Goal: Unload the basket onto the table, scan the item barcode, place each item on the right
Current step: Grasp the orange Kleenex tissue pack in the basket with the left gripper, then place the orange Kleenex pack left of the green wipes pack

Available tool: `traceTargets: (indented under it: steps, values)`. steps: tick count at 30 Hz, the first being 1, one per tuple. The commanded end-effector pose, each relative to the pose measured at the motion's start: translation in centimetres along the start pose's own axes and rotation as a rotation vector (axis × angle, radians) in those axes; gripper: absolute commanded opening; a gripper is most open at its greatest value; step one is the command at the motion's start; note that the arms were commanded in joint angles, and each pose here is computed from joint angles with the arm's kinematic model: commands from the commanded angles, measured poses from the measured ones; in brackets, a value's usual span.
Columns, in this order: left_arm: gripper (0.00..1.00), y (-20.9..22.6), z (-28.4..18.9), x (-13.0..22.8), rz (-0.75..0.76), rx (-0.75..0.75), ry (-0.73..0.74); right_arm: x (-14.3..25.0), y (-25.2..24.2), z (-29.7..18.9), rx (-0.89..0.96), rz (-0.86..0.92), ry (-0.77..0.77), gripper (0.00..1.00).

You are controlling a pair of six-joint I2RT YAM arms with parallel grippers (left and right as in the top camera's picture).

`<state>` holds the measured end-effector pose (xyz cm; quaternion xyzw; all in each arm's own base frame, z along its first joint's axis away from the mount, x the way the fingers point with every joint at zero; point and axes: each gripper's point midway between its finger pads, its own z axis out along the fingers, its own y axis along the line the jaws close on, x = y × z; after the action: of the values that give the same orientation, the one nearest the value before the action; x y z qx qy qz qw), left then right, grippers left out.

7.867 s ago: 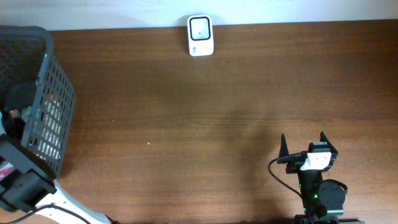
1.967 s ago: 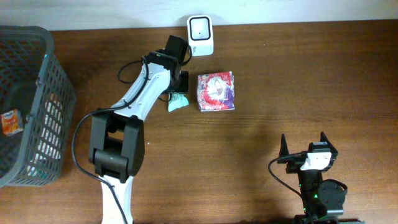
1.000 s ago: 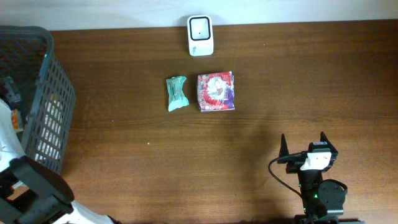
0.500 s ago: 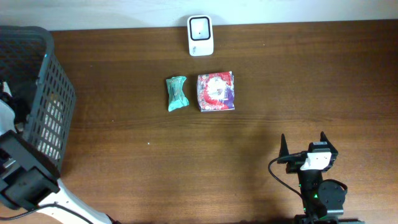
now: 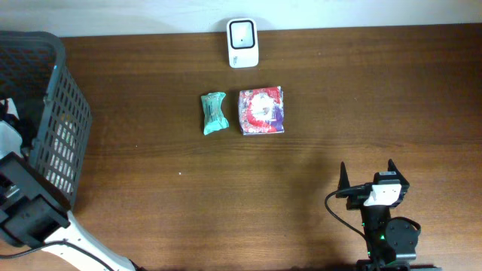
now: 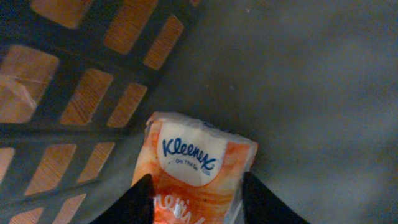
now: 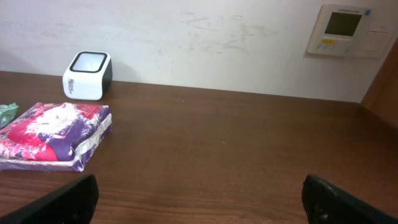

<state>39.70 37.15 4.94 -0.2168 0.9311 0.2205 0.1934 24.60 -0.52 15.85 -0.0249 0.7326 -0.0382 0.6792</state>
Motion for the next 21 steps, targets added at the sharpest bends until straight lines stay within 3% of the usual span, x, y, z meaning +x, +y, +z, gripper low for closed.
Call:
traceTargets:
  steps: [1, 4, 5, 6, 7, 9, 11, 13, 15, 17, 19, 21]
  values:
    - [0.27, 0.1, 1.0, 0.8, 0.0, -0.01, 0.02, 0.3, 0.0, 0.0, 0.002, -0.008, 0.005, 0.98]
    - [0.34, -0.5, 1.3, 1.8, 0.006, 0.007, 0.042, 0.3, 0.0, 0.0, 0.002, -0.008, 0.006, 0.98]
    - [0.32, -0.7, 1.4, 2.2, 0.008, 0.009, 0.052, 0.3, 0.0, 0.0, 0.002, -0.008, 0.006, 0.98]
    - [0.05, -0.7, 1.4, 2.4, 0.009, 0.012, 0.06, 0.3, 0.0, 0.0, 0.002, -0.008, 0.006, 0.98]
    - [0.0, -0.8, 1.2, 3.0, 0.013, 0.017, 0.089, 0.3, 0.0, 0.0, 0.002, -0.008, 0.006, 0.98]
    - [0.0, -0.2, -0.8, 2.5, -0.041, 0.013, 0.079, 0.3, 0.0, 0.0, 0.002, -0.008, 0.005, 0.98]
    - [0.0, 1.1, -6.1, -1.2, -0.194, 0.012, -0.052, 0.3, 0.0, 0.0, 0.002, -0.008, 0.005, 0.99]
    - [0.0, 0.2, -15.7, -6.9, -0.202, 0.184, -0.318, 0.3, 0.0, 0.0, 0.002, -0.008, 0.005, 0.98]
    - [0.0, -0.2, -27.4, -11.4, -0.353, 0.373, -0.607, 0.3, 0.0, 0.0, 0.002, -0.008, 0.005, 0.98]
    - [0.0, -2.0, -38.6, -13.0, -0.458, 0.606, -0.807, 0.3, 0.0, 0.0, 0.002, -0.008, 0.005, 0.98]
    - [0.0, -6.5, -44.4, -12.4, -0.426, 0.804, -0.838, 0.3, 0.0, 0.0, 0.002, -0.008, 0.005, 0.98]
    - [0.0, -13.6, -46.9, -10.7, -0.307, 0.954, -0.761, 0.3, 0.0, 0.0, 0.002, -0.008, 0.005, 0.98]
